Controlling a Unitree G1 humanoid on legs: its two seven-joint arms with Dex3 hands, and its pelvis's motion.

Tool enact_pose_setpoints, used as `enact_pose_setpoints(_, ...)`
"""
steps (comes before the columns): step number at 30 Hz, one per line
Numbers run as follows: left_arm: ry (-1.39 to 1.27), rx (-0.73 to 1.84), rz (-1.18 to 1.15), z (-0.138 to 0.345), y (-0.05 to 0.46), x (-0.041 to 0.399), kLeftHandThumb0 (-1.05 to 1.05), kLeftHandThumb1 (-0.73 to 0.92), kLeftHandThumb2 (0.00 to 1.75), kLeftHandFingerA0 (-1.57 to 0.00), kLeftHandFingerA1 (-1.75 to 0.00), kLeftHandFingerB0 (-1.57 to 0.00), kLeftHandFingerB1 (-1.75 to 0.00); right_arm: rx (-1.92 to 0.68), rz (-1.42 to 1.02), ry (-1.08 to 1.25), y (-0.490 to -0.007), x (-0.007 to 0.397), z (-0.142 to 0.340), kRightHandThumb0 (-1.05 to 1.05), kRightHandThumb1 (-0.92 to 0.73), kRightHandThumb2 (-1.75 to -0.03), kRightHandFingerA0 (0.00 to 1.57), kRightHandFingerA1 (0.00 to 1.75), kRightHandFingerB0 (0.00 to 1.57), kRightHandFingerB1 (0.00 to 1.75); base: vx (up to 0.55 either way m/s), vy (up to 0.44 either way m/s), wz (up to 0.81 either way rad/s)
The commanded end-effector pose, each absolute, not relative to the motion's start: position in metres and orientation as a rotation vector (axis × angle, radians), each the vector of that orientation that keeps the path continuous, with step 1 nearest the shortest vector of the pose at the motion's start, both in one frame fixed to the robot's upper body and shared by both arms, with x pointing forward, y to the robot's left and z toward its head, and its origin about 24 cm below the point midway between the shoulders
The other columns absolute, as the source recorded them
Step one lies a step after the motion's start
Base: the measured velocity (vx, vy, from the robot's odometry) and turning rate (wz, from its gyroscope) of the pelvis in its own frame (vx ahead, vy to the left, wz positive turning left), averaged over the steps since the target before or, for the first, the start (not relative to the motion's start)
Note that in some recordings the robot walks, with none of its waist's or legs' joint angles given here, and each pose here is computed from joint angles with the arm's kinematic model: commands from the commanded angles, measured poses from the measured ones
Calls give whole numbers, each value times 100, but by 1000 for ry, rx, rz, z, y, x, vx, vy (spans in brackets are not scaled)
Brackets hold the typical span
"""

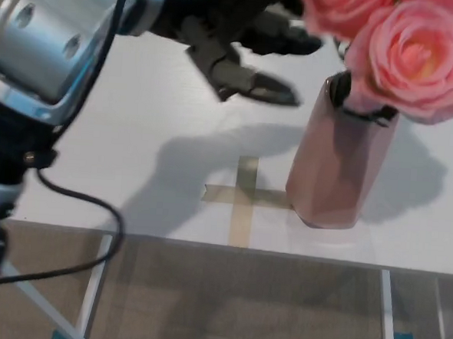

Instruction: Use the left hand to pick up the rose and then lift and insert it into the pink vase.

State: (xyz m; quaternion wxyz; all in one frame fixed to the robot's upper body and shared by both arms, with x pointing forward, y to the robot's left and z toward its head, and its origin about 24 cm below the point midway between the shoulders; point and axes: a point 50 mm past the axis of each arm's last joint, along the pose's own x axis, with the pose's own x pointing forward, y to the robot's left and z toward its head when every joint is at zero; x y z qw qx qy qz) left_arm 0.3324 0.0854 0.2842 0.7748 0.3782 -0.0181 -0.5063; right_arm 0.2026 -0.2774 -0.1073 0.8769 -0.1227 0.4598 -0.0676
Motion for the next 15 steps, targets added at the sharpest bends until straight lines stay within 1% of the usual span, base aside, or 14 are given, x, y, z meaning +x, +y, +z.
enact_pose_setpoints(1, 11, 969, -1125, 288, 98, 327, -67, 38, 82, 0, -2, -1, -11, -263, -142, 992, -280, 196, -110, -41, -56, -94, 57, 64, 43, 57, 0, 0, 0)
enact_pose_setpoints(5, 15, 986, -1122, 288, 101, 327, -67, 38, 82, 0, -2, -1, -11, -271, -141, 993, -280, 196, -110, -41, -56, -94, 57, 64, 43, 57, 0, 0, 0)
enact_pose_setpoints(8, 71, 1029, -1079, 282, 122, 330, -62, 34, 81, 0, -5, -1, -14, -265, -146, 986, -281, 196, -110, -41, -56, -94, 57, 64, 43, 57, 0, 0, 0)
enact_pose_setpoints(15, 107, 1017, -1035, 277, 141, 333, -61, 33, 81, 0, -7, -1, -16, -262, -152, 989, -280, 196, -110, -40, -56, -94, 57, 64, 43, 57, 0, 0, 0)
